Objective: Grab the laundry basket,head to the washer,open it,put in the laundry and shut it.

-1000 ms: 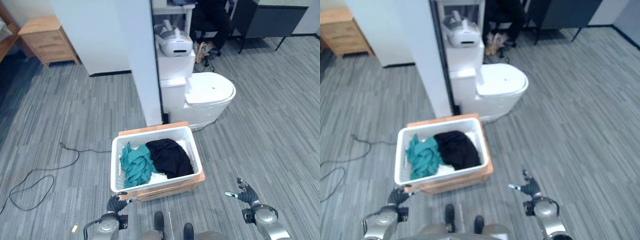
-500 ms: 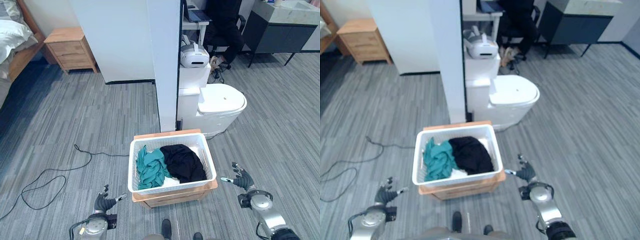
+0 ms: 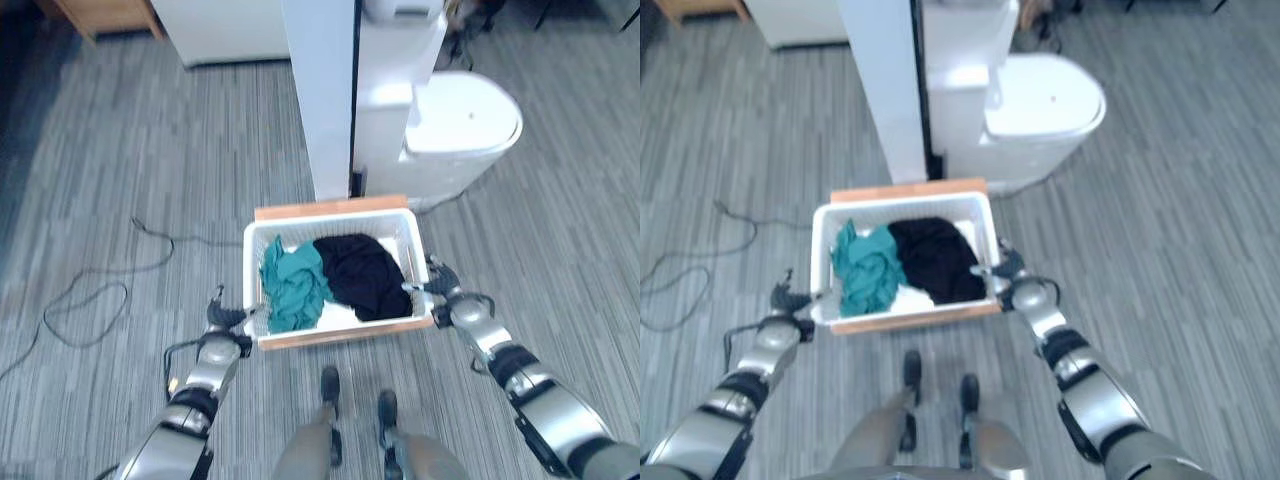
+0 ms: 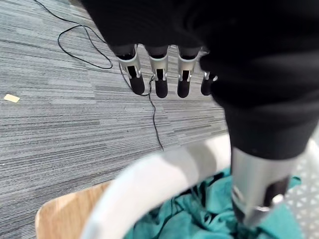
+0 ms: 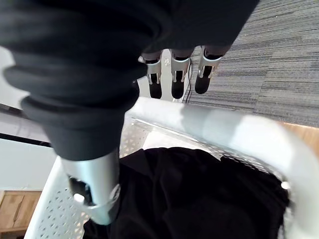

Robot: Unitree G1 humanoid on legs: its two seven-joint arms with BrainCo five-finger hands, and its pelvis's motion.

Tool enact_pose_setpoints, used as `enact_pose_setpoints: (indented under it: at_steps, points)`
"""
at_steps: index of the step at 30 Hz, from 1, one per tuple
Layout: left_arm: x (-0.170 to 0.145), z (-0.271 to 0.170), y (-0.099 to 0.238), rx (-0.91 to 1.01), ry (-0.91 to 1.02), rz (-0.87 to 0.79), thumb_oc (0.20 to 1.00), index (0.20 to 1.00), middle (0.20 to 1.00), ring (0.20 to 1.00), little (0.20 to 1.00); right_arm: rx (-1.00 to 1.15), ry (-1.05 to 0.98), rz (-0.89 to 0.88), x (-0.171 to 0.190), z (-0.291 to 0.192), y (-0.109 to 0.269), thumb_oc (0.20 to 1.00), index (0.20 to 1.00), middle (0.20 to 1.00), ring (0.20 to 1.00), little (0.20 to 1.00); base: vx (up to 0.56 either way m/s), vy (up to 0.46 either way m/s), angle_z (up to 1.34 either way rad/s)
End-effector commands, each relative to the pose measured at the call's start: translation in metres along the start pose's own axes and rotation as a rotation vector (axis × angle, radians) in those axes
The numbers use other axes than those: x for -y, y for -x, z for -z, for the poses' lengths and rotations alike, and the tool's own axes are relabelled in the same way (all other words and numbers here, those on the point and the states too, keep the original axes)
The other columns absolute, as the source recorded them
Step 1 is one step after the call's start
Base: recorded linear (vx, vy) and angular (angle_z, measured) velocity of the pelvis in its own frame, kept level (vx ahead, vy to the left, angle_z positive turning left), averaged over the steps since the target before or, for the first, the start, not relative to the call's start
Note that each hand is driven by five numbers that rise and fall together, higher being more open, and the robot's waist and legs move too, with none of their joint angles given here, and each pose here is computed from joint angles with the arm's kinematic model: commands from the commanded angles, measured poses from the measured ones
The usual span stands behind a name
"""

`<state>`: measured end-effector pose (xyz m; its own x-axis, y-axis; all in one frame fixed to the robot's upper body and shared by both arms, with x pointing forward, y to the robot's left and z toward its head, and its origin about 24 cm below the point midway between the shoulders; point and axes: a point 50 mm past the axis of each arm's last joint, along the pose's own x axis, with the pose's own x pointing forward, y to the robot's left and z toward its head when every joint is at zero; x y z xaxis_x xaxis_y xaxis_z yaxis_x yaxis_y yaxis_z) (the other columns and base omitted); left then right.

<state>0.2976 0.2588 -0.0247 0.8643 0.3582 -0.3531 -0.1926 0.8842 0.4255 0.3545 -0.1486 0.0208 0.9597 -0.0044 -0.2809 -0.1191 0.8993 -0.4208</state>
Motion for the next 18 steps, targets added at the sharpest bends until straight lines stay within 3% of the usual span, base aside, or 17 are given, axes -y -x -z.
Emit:
enact_pose_setpoints:
  at_steps: [1,3,4,5,12,18]
  points:
    - [-0.011,-0.001,-0.004,-0.010,0.003,-0.057,1.000,1.000,1.000,1.000,1.000,0.021,-0.013,0.005,-0.002,-0.007,-0.002,1.000,1.000,1.000,1.000,1.000,0.00,0.000,0.00]
    - [-0.004,0.003,-0.002,-0.020,-0.006,-0.033,1.000,1.000,1.000,1.000,1.000,0.016,-0.010,-0.009,-0.007,-0.007,-0.002,1.000,1.000,1.000,1.000,1.000,0.01,-0.017,0.04]
    - [0.007,0.006,0.001,-0.025,-0.014,0.005,1.000,1.000,1.000,1.000,1.000,0.010,-0.021,-0.032,-0.014,-0.007,-0.001,0.802,0.802,0.802,0.802,0.802,0.02,-0.019,0.04]
    - [0.013,0.007,0.003,-0.024,-0.013,0.025,0.200,0.200,0.200,0.200,0.200,0.009,-0.033,-0.050,-0.019,-0.005,0.000,0.200,0.200,0.200,0.200,0.200,0.02,-0.016,0.03]
    - [0.033,0.002,0.021,0.079,0.089,0.103,0.200,0.200,0.200,0.200,0.200,0.045,-0.212,-0.103,-0.035,0.010,0.021,0.200,0.200,0.200,0.200,0.200,0.03,-0.036,0.05]
    - [0.018,0.017,0.051,0.140,0.232,0.094,0.200,0.200,0.200,0.200,0.200,0.181,-0.241,-0.017,0.005,0.026,0.059,0.200,0.200,0.200,0.200,0.200,0.08,-0.123,-0.01]
